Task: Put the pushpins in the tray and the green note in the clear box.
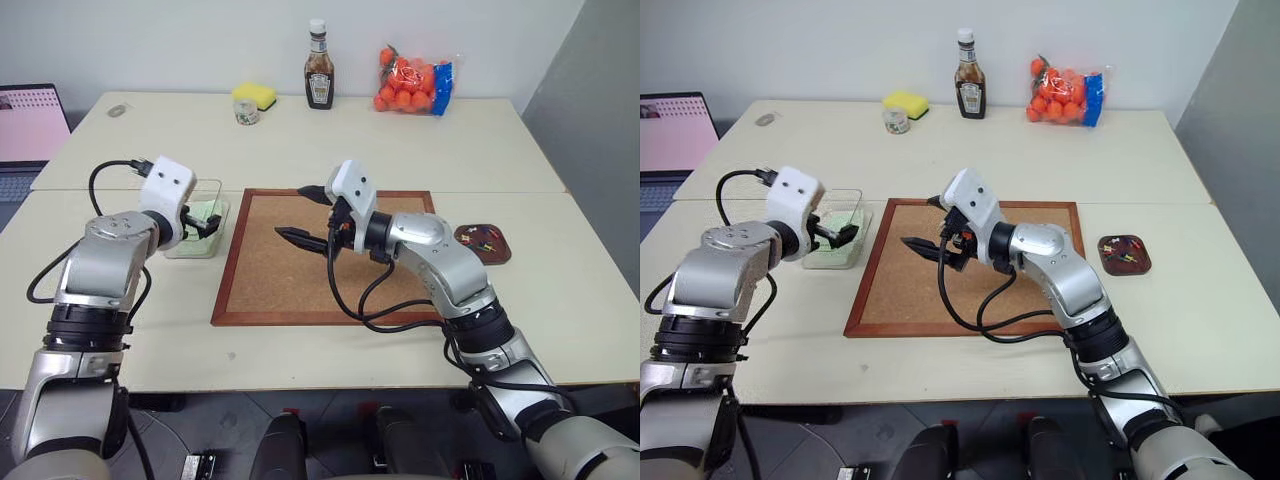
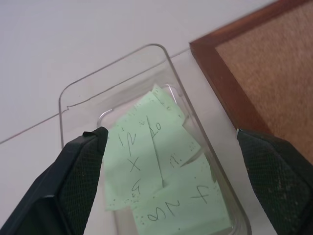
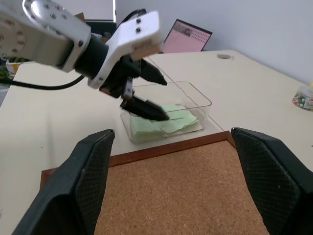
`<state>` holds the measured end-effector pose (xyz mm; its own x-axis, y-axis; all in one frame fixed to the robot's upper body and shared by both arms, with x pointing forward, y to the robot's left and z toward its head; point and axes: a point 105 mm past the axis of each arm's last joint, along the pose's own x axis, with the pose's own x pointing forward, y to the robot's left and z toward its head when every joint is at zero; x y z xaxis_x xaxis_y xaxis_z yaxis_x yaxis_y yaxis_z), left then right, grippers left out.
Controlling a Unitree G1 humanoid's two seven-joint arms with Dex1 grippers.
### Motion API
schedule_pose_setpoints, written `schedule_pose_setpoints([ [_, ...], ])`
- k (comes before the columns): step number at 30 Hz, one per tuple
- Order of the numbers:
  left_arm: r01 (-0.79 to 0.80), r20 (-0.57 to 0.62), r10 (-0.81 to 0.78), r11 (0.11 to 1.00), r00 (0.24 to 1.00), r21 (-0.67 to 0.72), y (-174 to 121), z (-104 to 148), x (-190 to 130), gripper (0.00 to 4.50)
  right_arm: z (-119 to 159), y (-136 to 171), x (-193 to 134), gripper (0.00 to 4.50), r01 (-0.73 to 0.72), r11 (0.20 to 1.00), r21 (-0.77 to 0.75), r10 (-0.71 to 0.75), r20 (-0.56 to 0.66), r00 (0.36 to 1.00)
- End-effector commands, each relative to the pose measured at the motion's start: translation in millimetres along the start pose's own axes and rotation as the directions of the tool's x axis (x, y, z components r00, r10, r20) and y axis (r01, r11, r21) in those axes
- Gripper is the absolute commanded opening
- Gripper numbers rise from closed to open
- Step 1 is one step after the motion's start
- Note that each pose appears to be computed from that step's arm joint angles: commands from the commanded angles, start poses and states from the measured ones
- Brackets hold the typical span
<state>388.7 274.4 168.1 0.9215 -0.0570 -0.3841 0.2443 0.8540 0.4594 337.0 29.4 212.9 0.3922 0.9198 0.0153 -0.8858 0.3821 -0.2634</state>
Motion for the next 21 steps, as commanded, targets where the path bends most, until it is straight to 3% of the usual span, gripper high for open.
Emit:
schedule_pose_setpoints([
  [1, -0.054, 0.071, 0.050, 0.997, 0.996, 0.048, 14, 12, -4, 4.46, 17, -1, -2, 4.06, 0.013, 1.000, -0.023, -0.012, 0.060, 0.998],
  [9, 0.103, 0.449, -0.047, 0.990, 0.892, -0.101, -19, 72, -27, 4.46, 27, -7, -25, 4.06, 0.081, 0.995, -0.064, -0.075, 0.100, 0.992],
  [15, 0.200, 0.543, -0.058, 0.958, 0.838, -0.207, -46, 88, -39, 4.46, 30, -17, -76, 4.06, 0.185, 0.979, -0.087, -0.176, 0.103, 0.979],
  [21, 0.350, 0.528, -0.280, 0.936, 0.802, -0.035, -99, 80, -45, 4.46, 3, -23, -132, 4.06, 0.295, 0.955, -0.017, -0.295, 0.008, 0.956],
])
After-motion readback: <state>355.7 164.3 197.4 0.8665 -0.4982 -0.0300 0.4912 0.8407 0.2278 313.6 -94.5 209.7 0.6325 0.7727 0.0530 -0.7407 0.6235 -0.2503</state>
